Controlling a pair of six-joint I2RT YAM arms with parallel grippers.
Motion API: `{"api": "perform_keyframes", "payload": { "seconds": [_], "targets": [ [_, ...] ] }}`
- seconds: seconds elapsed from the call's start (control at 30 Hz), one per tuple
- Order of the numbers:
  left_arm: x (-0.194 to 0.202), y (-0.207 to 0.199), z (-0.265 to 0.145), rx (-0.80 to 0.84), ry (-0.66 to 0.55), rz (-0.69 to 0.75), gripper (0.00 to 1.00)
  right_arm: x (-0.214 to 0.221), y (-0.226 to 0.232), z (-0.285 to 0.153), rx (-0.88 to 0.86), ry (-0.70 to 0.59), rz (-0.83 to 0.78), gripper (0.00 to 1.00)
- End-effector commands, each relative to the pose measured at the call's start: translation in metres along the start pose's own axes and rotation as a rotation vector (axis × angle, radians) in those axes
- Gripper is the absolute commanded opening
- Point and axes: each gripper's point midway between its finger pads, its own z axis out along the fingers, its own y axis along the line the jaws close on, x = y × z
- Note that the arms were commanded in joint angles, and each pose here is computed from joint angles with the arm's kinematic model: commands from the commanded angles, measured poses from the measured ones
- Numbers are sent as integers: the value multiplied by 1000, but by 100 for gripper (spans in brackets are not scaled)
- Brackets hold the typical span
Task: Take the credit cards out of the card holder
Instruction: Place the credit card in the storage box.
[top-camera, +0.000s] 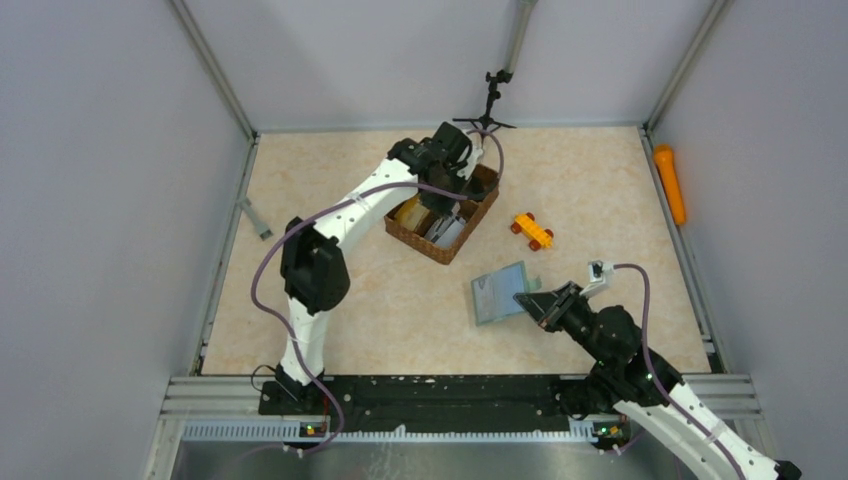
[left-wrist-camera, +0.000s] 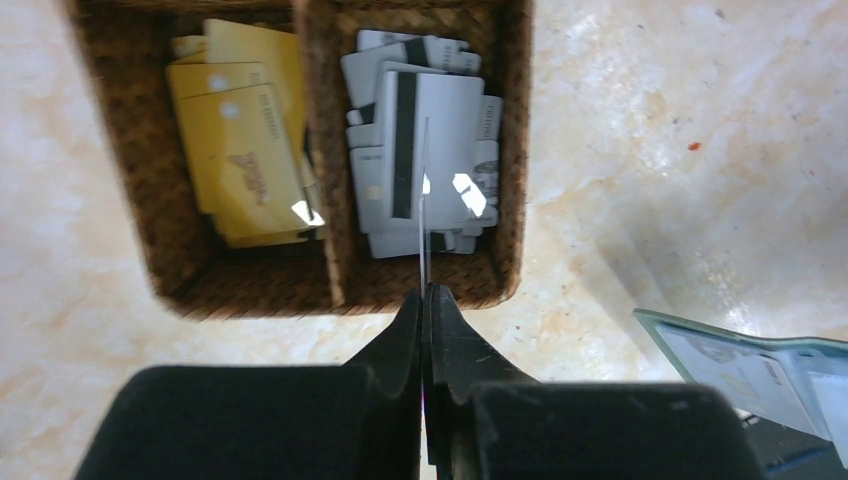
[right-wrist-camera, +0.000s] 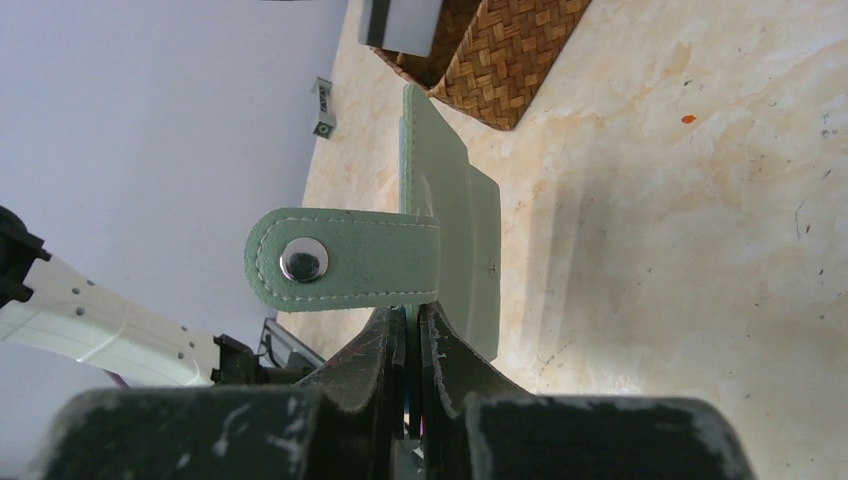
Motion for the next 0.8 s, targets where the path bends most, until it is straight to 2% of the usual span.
{"api": "perform_keyframes", "payload": {
  "seconds": [0.0,0.1,0.27,0.47,0.5,0.57,0.63,0.67,0.77],
  "targets": [
    [-4,-20,19,122,26,20,0,-13,17,-1,-62,-47,13,0],
    [-5,-6,30,52,40,-13,0,-13,17,-2,-59,-45,13,0],
    [0,1,47,41,66,-24,0,-11,18,-2,-63,-35,21,0],
    [7,-8,60,127,99,-20,2,-8,18,-2,-64,-23,37,0],
    [8,-5,62,109,103,-26,7,-8,18,-2,-65,-22,40,0],
    [6,11,63,23,95,-43,32,-7,20,-2,-72,-17,42,0],
    [2,35,56,-113,75,-60,47,-6,20,-2,-76,-14,47,0],
    [-2,43,47,-156,57,-67,52,-6,20,-2,-79,-11,49,0],
    [-13,46,21,-175,-12,-81,55,-5,20,-2,-77,-8,59,0]
  ]
}}
